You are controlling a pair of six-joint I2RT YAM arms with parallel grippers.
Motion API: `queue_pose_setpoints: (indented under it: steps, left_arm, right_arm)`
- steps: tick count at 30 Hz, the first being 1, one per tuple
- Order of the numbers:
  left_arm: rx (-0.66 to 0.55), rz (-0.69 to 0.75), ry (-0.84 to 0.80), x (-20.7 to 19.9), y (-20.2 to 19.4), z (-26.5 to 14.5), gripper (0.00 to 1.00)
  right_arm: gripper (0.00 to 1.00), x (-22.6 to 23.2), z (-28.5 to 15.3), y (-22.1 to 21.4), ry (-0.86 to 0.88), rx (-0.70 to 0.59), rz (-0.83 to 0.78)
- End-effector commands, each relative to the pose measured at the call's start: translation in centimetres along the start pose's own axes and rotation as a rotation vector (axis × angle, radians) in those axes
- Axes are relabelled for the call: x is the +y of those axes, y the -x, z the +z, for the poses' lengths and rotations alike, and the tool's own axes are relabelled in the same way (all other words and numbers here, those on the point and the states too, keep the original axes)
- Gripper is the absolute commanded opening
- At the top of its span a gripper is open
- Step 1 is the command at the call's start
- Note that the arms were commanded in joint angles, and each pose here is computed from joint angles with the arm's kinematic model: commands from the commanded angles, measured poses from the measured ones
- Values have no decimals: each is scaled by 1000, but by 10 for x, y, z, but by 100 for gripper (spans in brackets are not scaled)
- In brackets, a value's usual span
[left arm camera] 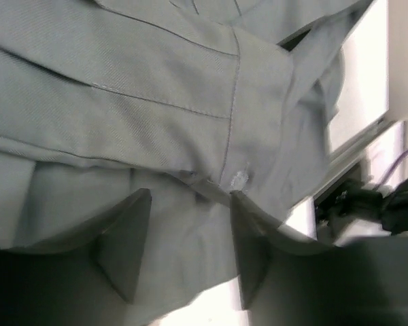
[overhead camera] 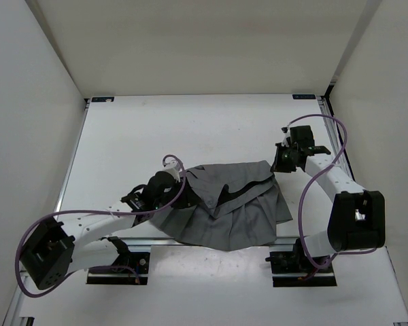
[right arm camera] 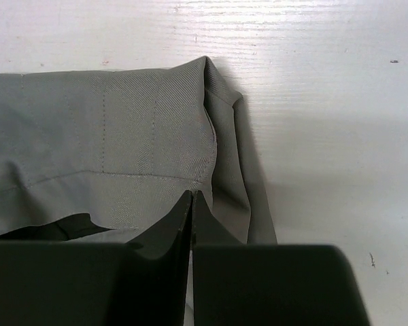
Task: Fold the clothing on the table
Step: Flatten the skirt out
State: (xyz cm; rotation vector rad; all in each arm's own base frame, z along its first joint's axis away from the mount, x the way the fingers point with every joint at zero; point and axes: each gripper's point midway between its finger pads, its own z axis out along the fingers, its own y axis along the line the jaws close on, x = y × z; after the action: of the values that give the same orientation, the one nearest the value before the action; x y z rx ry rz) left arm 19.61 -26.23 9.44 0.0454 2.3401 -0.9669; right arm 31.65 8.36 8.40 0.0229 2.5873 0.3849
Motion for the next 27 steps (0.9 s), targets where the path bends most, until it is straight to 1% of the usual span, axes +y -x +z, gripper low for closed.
queue_pose_setpoints:
  steps: [1, 2, 3, 4, 5, 7, 8, 9, 10, 12, 18, 21, 23, 25, 27]
  left_arm:
    - [-85, -158, -17, -3, 15, 2, 31]
    - [-91, -226, -5, 3, 9, -1, 27]
    - [-132, -270, -19, -3, 16, -7, 28]
    - [-179, -286, 20, 5, 18, -11, 42]
    - [-242, -313, 15, 0, 33, -18, 48]
    - [-248, -345, 50, 7, 35, -23, 65]
    - [-260, -377, 68, 15, 38, -24, 67]
    - [-266, -398, 60, 13, 39, -25, 70]
    - [-262, -420, 69, 17, 38, -23, 71]
    - [-265, -465, 75, 20, 36, -22, 70]
    - [-224, -481, 135, 26, 23, -7, 68]
    - [-197, -488, 149, 26, 16, 0, 69]
    - [-179, -486, 179, 33, 8, 5, 68]
    - [-183, -500, 166, 34, 9, 11, 67]
    - [-169, -499, 196, 42, 4, 19, 62]
  right_arm:
    - [0, 8, -13, 13, 22, -56, -22]
    - [0, 8, -13, 13, 20, -54, -23]
    - [1, 9, -16, 13, 20, -61, -30]
    - [0, 9, -17, 12, 23, -64, -25]
    - [0, 10, -18, 15, 25, -72, -21]
    - [0, 12, -20, 12, 32, -75, -27]
    - [0, 14, -20, 16, 43, -87, -25]
    - [0, 14, -21, 12, 45, -77, -22]
    - [0, 15, -20, 14, 48, -83, -30]
    - [0, 16, -21, 16, 42, -87, -37]
    - [0, 15, -24, 18, 46, -98, -32]
    - [0, 12, -24, 17, 41, -100, -27]
    - [0, 11, -25, 18, 41, -112, -27]
    - [0, 12, -27, 19, 50, -120, -19]
    - [0, 14, -25, 16, 52, -115, -22]
